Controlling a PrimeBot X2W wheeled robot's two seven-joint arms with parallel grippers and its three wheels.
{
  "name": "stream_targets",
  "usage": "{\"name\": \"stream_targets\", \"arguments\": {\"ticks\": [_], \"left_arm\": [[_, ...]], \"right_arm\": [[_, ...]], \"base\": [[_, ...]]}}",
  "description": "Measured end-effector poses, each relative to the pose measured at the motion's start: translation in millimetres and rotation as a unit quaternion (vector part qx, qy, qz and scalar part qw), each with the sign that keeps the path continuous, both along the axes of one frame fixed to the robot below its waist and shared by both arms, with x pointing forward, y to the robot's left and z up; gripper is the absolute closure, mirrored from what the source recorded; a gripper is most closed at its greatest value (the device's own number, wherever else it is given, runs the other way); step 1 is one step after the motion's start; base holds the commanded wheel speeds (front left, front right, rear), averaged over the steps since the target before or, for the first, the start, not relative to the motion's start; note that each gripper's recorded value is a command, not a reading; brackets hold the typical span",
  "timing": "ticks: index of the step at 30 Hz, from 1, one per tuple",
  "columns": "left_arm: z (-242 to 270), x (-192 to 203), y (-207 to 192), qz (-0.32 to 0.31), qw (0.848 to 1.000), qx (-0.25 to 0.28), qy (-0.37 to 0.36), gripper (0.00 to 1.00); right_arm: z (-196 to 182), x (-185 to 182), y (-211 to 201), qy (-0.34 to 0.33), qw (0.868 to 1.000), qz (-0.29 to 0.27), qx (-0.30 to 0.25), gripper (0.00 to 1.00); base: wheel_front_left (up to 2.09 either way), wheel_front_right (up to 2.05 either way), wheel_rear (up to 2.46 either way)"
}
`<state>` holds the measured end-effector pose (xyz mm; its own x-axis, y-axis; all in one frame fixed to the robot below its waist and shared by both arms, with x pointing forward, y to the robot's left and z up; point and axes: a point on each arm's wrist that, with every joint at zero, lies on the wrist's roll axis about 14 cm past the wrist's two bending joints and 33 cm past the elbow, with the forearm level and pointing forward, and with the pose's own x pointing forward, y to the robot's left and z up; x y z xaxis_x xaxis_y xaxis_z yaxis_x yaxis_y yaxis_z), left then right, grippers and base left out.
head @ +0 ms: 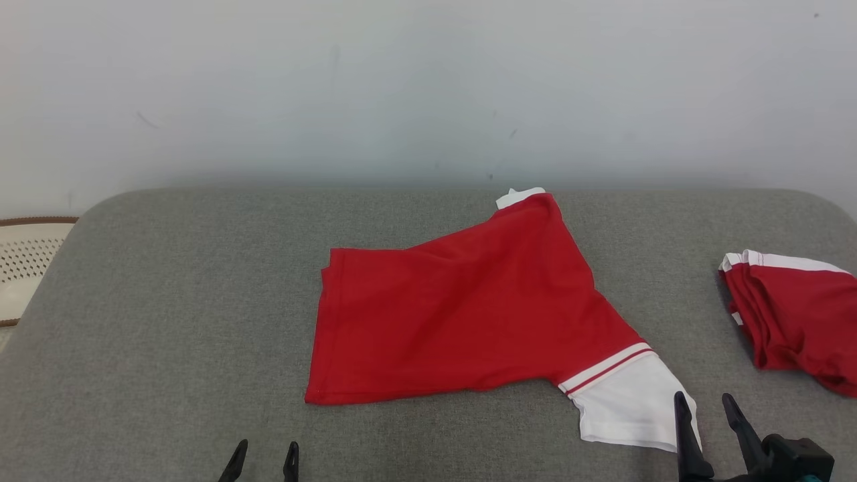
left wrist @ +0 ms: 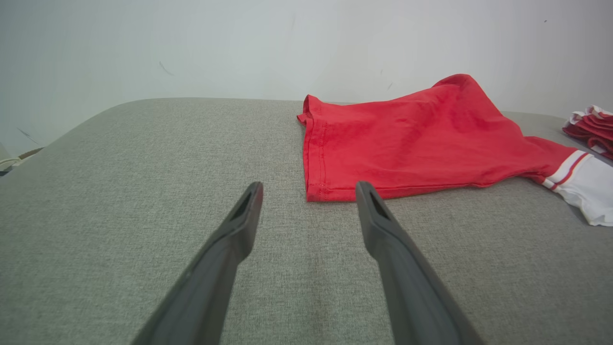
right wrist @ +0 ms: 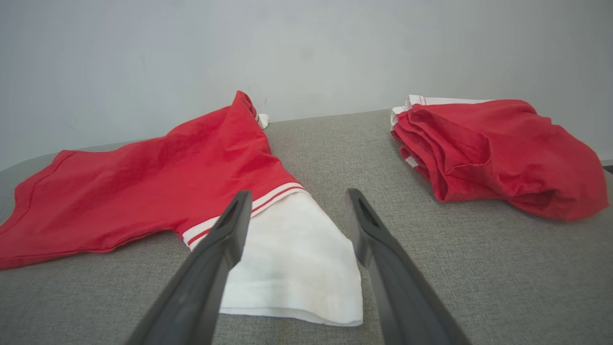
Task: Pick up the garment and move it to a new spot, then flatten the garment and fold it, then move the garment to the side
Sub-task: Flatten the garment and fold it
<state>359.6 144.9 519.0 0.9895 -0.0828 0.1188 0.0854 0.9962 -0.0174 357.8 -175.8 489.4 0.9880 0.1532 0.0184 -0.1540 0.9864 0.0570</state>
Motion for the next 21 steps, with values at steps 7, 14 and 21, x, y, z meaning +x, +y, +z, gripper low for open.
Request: {"name": "stream_targets", "arguments": {"ticks": [7, 14, 21], "left_arm": [[1, 1, 0, 0.000, 1.000, 0.002, -0.001, 0.00], [-1, 3, -2, -0.002, 1.000, 0.001, 0.002, 0.00], [-6, 7, -9, -0.013, 1.000, -0.002, 0.010, 0.00]], "right_arm": [[0, 0, 2, 0.001, 1.000, 0.002, 0.003, 0.00], [-6, -1, 2, 0.010, 1.000, 0.001, 0.007, 0.00], [-23, -3, 1, 0.038, 0.999, -0.002, 0.014, 0.00]], "base": [[0.00, 0.00, 0.00], [0.00, 0.00, 0.00], [0.00, 0.00, 0.00]]}}
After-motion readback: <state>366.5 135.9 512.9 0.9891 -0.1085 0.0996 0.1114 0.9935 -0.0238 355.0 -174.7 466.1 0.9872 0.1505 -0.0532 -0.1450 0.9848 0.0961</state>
